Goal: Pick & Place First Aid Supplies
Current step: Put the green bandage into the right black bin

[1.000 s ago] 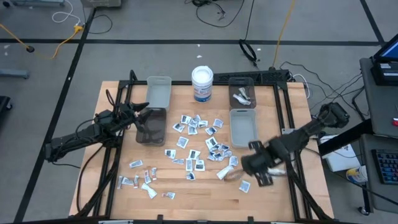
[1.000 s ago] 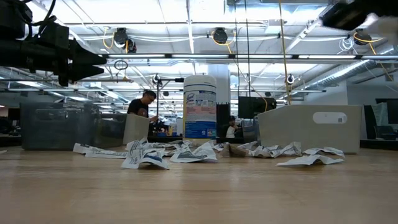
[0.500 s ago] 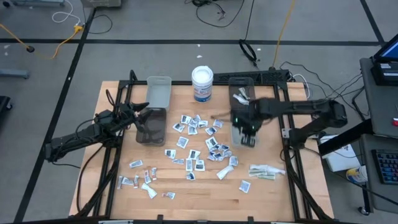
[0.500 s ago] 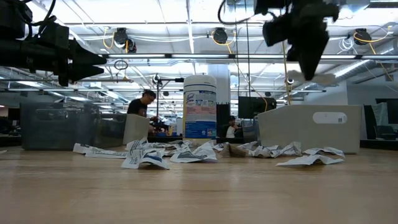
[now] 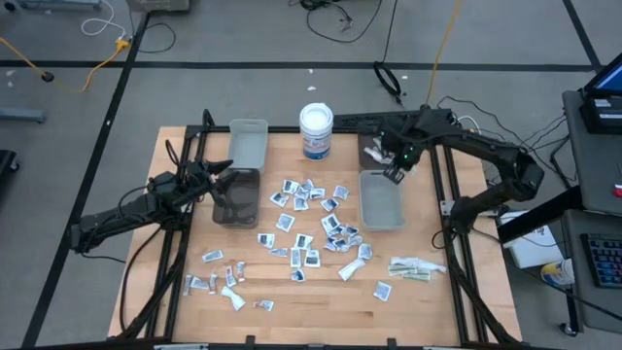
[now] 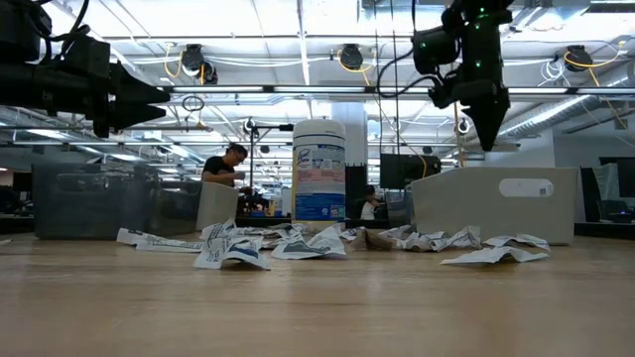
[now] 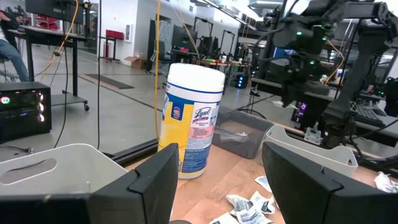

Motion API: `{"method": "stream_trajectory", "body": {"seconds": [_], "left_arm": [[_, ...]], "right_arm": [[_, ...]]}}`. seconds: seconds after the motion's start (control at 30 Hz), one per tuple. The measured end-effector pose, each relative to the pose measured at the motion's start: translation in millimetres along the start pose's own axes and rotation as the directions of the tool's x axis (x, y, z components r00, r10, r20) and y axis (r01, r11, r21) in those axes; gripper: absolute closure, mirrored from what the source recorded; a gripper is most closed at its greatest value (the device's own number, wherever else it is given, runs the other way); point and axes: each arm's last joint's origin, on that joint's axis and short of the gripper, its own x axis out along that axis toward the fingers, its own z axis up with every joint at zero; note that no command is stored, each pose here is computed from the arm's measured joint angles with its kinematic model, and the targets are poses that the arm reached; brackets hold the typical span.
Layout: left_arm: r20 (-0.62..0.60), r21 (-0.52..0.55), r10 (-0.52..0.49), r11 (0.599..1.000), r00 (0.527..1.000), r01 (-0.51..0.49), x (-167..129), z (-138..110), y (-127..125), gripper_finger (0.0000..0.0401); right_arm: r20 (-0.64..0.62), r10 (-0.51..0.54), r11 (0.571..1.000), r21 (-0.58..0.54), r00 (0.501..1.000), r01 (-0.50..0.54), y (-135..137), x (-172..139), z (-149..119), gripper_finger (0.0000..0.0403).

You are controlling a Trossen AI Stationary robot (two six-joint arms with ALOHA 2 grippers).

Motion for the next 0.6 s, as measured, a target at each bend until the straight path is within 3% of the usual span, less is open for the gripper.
{"method": "stream_trajectory", "body": {"seconds": [0.3,0.6], "left_arm": [[0.0,0.0,0.0,1.0,1.0,0.0,0,0,0,0.0164],[0.0,0.0,0.0,1.0,1.0,0.0,0,0,0,0.0164]], "right_arm": [[-0.021,0.001,0.997,0.078,1.0,0.0,-19,3,0,0.0403],[0.003,0.076,0.991,0.109,0.997,-0.076,-31,22,33,0.0403]]}}
